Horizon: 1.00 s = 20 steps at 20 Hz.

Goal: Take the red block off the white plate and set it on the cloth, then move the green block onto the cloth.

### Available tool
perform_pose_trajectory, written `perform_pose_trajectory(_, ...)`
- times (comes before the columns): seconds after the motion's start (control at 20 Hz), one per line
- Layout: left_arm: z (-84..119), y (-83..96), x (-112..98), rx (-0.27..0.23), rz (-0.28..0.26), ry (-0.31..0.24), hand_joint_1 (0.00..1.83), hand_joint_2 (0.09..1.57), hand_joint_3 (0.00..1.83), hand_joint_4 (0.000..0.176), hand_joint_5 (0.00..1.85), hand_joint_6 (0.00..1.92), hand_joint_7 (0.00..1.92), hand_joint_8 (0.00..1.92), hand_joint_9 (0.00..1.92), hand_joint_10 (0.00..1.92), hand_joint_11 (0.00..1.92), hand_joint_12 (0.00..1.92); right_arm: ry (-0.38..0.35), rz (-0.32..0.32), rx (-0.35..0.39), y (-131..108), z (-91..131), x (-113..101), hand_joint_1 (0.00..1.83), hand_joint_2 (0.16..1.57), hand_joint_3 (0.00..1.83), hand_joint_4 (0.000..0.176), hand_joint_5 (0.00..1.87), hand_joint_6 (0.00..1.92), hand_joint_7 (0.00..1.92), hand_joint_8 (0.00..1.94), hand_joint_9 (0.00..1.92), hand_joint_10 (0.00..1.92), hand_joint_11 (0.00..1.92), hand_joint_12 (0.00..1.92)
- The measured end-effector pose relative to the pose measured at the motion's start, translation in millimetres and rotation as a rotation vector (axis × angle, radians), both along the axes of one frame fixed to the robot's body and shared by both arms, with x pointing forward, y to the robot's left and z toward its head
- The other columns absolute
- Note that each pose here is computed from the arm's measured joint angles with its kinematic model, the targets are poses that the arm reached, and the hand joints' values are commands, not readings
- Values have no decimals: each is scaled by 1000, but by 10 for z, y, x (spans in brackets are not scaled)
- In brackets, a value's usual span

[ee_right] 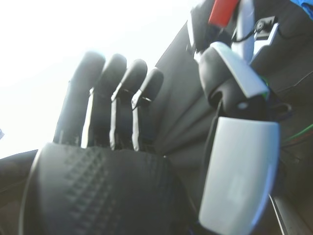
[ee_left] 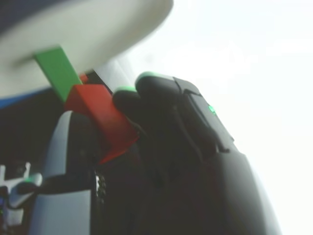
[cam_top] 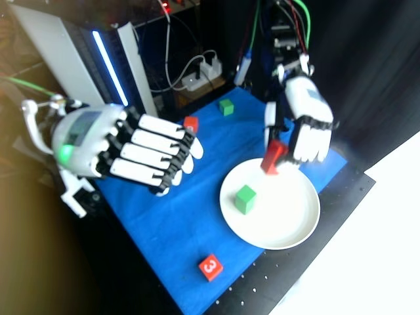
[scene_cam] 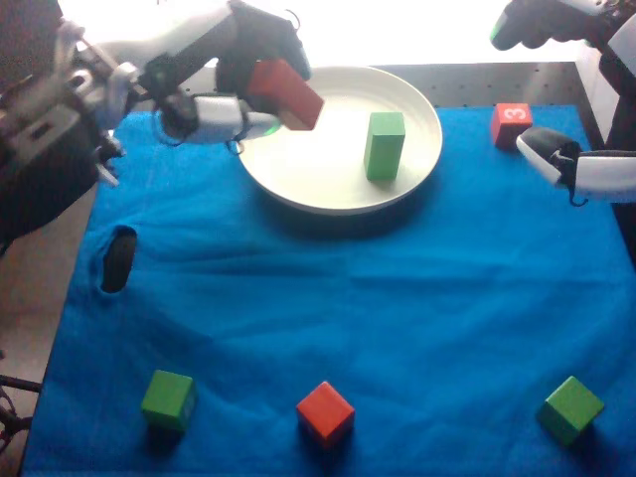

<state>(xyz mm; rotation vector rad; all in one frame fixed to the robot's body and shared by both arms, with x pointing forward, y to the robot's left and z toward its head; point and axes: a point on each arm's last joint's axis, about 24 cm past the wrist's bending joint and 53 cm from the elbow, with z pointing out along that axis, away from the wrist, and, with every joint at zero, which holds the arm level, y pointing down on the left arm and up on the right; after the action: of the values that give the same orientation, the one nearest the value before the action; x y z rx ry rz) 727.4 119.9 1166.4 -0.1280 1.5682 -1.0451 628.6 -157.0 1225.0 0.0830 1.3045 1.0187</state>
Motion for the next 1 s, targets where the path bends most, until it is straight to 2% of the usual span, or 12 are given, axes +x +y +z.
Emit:
perform_pose_trajectory(0.15,-2,127,-176,-10,1,-5,1237,1183,0,0,804,1116,900,1289,821,1390,726,1703,1,0,1,2,0,-1,1239,716,568,0,357,1064,331,1247,264,1567,340,1921)
perform_pose_trajectory(0.2,50,153,-261,-26,-5,-25,1327,1172,0,0,807,1103,905,1210,819,1412,676,1661,2,2,1,8,-2,-6,1245,710,568,0,361,1075,336,1253,270,1576,340,1921)
perform_pose_trajectory(0.25,89,174,-322,-37,-9,-40,1211,1174,1,0,842,1221,890,1134,756,1146,556,1609,0,4,0,14,0,-11,1264,709,562,0,361,1076,336,1253,260,1571,314,1921)
perform_pose_trajectory(0.3,97,213,-437,-46,-15,-54,1350,1164,1,0,811,1087,919,1172,822,1410,653,1701,3,3,3,14,-2,-11,1273,707,557,0,369,1076,368,1270,310,1586,369,1921)
perform_pose_trajectory(0.35,50,221,-505,-44,-20,-44,1358,1169,2,0,782,1093,913,1202,823,1439,658,1729,4,0,5,5,-2,-6,1286,698,566,0,362,1083,365,1302,318,1606,387,1921)
perform_pose_trajectory(0.45,-10,239,-599,-36,-28,-32,1350,1194,5,0,724,1163,856,1286,781,1465,659,1655,5,-1,5,4,-2,-5,1279,693,575,0,366,1071,376,1291,330,1592,381,1921)
perform_pose_trajectory(0.55,-92,259,-705,-29,-34,-13,1354,1184,0,0,742,1180,883,1203,799,1425,635,1583,5,-1,5,5,-3,-6,1284,685,582,0,373,1071,382,1292,336,1597,390,1921)
perform_pose_trajectory(0.6,-118,271,-744,-27,-35,-5,1355,1180,0,0,754,1181,896,1175,794,1427,620,1601,7,0,8,8,-5,-10,1277,671,606,0,384,1082,391,1303,343,1608,398,1921)
perform_pose_trajectory(0.7,-188,281,-849,-23,-42,12,1231,1204,5,0,778,1121,855,1400,703,1477,470,1847,9,-1,9,10,-5,-13,1274,665,620,0,374,1079,387,1273,331,1565,380,1921)
perform_pose_trajectory(0.8,-266,271,-928,-13,-52,30,1193,1219,1,0,758,1161,837,1439,669,1397,415,1795,10,-2,9,6,-6,-12,1264,662,624,0,390,1075,411,1302,371,1629,448,1921)
perform_pose_trajectory(0.95,-337,269,-1017,-2,-61,54,1332,1220,1,0,712,1241,803,1348,714,1532,515,1746,10,-2,10,4,-2,-15,1231,672,617,0,402,1063,408,1340,396,1667,465,1921)
perform_pose_trajectory(1.0,-343,278,-1028,1,-62,53,1202,1219,0,0,736,1258,831,1353,687,1393,523,1728,11,-5,9,-8,-7,-14,1226,676,607,0,409,1049,410,1337,398,1675,469,1921)
